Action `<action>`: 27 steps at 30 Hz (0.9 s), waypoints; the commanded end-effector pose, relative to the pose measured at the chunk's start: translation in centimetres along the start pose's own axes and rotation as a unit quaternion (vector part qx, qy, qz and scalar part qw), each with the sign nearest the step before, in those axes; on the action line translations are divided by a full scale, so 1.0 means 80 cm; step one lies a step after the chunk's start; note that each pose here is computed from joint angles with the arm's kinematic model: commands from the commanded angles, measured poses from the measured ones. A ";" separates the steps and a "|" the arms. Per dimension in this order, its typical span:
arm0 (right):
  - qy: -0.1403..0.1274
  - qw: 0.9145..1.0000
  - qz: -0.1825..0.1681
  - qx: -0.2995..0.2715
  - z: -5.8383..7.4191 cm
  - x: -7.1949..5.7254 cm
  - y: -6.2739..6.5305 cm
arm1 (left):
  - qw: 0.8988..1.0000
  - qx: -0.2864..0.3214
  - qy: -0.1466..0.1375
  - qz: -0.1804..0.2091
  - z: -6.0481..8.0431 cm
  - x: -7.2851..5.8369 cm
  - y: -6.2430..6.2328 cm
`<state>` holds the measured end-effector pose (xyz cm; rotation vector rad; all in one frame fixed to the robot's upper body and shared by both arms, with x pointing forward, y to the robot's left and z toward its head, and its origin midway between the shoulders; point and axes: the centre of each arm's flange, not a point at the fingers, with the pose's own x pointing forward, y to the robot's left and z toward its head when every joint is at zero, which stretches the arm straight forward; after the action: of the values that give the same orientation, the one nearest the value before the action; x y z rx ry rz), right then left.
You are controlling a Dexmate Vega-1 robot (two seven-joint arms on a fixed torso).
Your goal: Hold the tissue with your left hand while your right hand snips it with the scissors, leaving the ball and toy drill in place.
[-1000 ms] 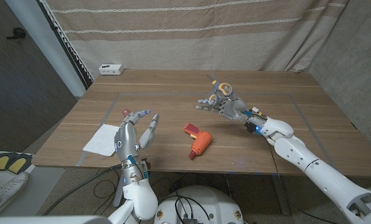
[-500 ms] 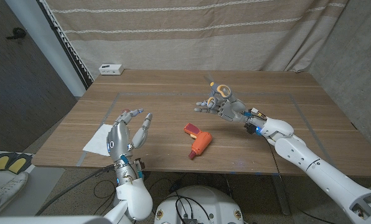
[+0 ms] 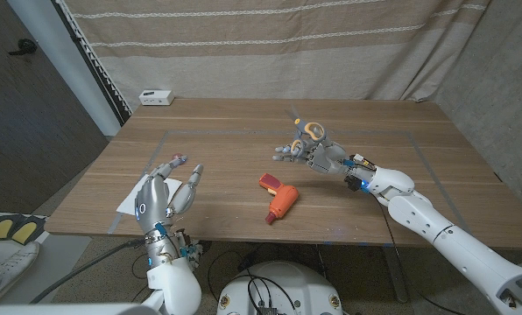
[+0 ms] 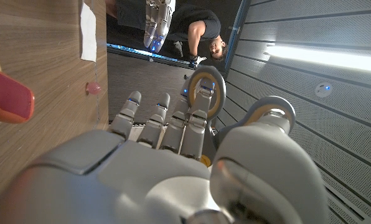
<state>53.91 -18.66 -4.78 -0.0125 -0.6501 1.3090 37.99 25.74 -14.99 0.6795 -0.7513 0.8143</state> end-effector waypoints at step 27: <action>0.024 0.999 0.026 -0.017 0.002 0.009 0.017 | 0.996 0.051 0.056 -0.050 -0.046 -0.008 0.012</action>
<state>52.82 -18.03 -4.86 -0.0748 -0.6387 1.3344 38.50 28.34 -16.56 0.7455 -0.6022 0.7366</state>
